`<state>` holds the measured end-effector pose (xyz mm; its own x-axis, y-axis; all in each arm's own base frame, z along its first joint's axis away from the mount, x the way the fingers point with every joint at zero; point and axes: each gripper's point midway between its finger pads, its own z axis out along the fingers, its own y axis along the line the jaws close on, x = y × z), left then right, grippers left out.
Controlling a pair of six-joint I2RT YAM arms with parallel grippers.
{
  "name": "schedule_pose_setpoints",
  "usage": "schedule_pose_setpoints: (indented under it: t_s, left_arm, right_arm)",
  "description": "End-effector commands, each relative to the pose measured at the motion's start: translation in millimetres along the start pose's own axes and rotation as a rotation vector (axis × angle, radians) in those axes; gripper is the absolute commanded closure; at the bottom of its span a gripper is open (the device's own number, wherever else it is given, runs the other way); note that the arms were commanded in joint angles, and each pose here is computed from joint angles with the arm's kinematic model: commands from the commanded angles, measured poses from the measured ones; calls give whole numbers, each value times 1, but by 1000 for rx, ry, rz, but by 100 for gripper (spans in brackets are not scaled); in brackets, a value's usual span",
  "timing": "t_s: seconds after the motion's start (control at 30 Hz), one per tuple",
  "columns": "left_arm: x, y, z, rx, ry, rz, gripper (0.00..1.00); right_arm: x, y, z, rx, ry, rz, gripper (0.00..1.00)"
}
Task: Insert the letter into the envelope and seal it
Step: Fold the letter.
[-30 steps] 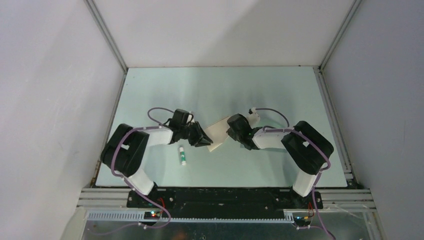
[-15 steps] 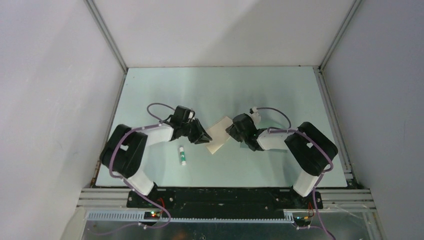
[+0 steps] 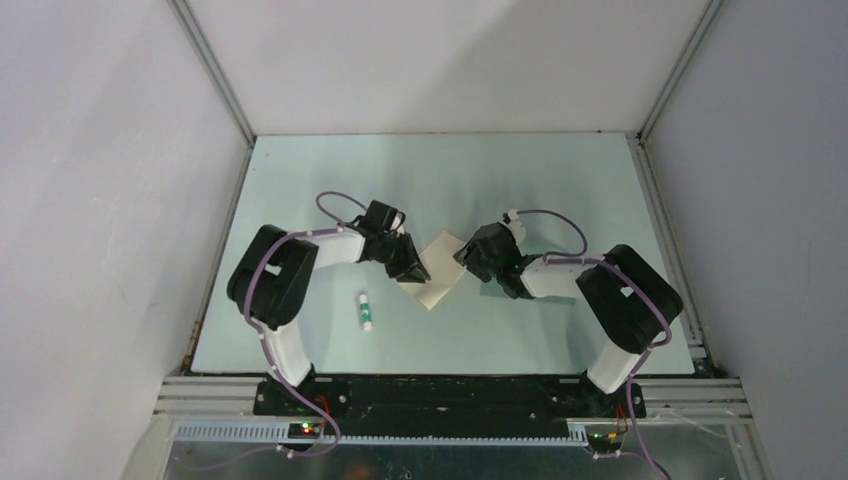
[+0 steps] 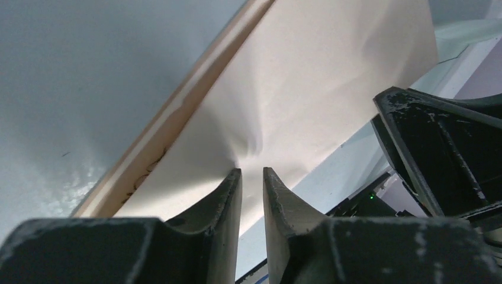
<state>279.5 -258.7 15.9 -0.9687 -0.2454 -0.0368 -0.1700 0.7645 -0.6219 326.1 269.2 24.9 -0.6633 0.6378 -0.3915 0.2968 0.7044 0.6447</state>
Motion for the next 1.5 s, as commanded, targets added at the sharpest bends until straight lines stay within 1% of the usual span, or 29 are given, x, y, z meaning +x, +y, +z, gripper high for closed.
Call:
schedule_pose_setpoints:
  t_s: [0.0,0.17,0.4,0.47,0.53,0.57,0.6,0.63,0.67,0.73,0.8,0.9,1.03,1.2,1.33,1.47]
  left_arm:
    - [-12,-4,2,-30,-7,92,73]
    - [-14,-4,8,-34,19,108,74]
    - [-11,-1,11,-30,53,141,75]
    - [-10,-2,11,-27,59,149,75]
    - [-10,-3,10,-24,63,153,76]
    - [-11,-4,10,-20,64,155,76]
    - [-11,-5,10,-18,65,158,76]
    - [-11,-6,9,-18,66,160,76]
    - [-12,-6,9,-18,66,161,76]
    - [-13,-6,9,-21,66,162,76]
    - [-14,-4,9,-27,71,158,76]
    - [-16,0,8,-28,73,150,76]
    - [-18,5,7,-35,76,142,76]
    - [-19,10,9,-35,85,128,76]
    - [-19,10,11,-33,88,121,76]
    - [-21,10,10,-29,82,116,76]
  right_arm:
    - [-9,0,-1,-25,0,-39,50]
    - [-15,4,6,-80,26,-57,52]
    - [-26,6,15,-173,96,-35,52]
    - [-28,7,18,-193,117,-39,53]
    - [-29,8,20,-205,127,-46,61]
    - [-30,7,21,-208,129,-47,70]
    - [-30,10,21,-222,133,-57,75]
    - [-31,13,20,-241,133,-78,86]
    - [-30,16,19,-253,133,-94,88]
    - [-28,28,13,-312,133,-163,97]
    - [-23,42,3,-370,125,-252,100]
    - [-17,60,-16,-417,91,-397,100]
    - [-12,71,-34,-436,62,-517,100]
    - [-1,83,-51,-478,55,-628,100]
    - [15,87,-61,-515,76,-722,100]
    - [25,79,-64,-486,97,-777,100]
